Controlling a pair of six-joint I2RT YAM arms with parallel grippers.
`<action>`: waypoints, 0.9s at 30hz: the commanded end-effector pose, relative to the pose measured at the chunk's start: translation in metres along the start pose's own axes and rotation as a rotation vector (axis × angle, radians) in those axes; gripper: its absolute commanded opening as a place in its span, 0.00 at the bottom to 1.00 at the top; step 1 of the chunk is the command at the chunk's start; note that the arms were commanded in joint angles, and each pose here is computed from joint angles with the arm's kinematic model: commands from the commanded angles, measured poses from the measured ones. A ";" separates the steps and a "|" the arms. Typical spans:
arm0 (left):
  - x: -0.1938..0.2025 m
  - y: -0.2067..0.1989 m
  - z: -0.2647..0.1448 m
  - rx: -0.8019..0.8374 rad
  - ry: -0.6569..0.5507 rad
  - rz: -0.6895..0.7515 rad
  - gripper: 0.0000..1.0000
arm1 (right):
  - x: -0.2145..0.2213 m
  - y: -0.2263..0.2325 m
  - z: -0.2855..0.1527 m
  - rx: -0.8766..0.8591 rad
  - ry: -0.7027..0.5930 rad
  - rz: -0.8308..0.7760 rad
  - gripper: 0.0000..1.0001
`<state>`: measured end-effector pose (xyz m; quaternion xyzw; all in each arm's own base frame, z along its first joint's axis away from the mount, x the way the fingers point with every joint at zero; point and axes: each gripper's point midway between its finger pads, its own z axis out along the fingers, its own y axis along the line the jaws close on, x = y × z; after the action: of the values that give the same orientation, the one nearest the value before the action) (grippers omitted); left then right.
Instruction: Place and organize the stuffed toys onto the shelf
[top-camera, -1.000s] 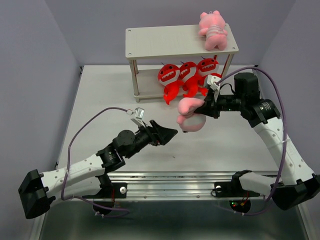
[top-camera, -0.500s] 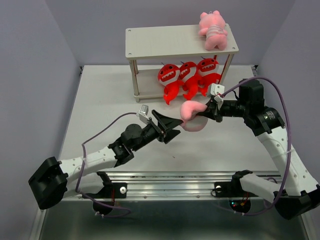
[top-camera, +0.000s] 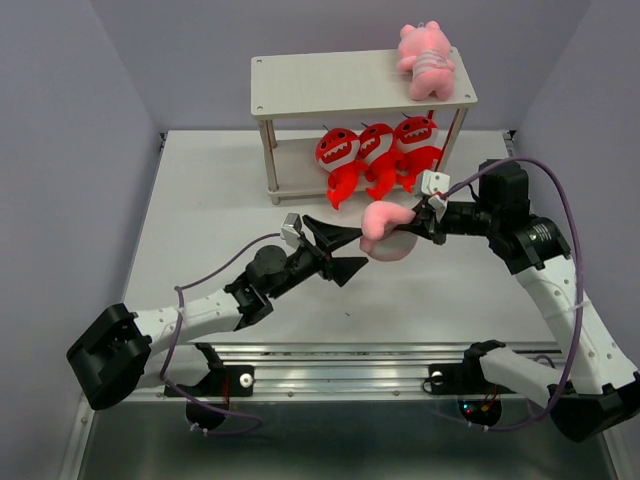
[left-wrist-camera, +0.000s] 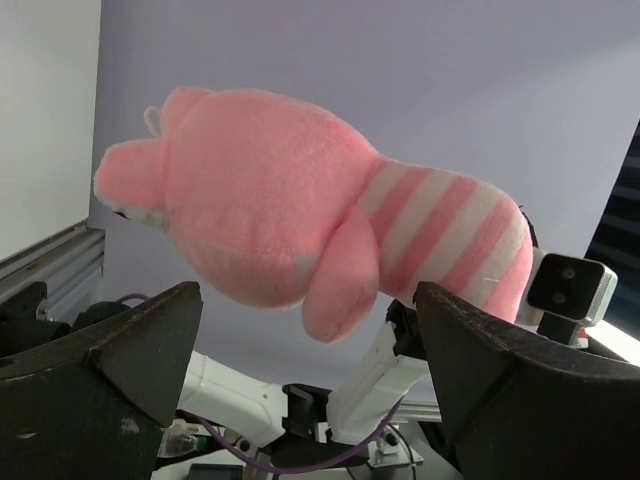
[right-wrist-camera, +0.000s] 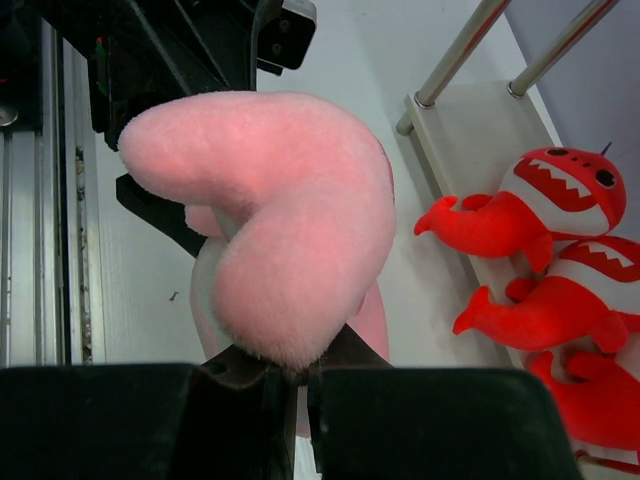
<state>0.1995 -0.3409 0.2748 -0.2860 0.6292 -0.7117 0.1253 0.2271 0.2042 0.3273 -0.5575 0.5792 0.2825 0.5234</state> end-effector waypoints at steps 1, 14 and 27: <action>0.005 -0.017 0.000 0.053 0.033 -0.068 0.99 | -0.015 -0.004 -0.007 0.046 -0.032 -0.096 0.01; 0.015 -0.012 0.021 0.031 0.120 -0.123 0.99 | -0.020 0.015 -0.013 0.003 -0.088 -0.230 0.01; 0.029 -0.028 0.040 0.110 0.215 -0.104 0.77 | 0.010 0.024 -0.007 -0.004 -0.067 -0.299 0.02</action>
<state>0.2146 -0.3823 0.2497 -0.2973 0.6417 -0.7062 0.0340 0.2070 0.1952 0.3078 -0.6175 0.5031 0.2260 0.5609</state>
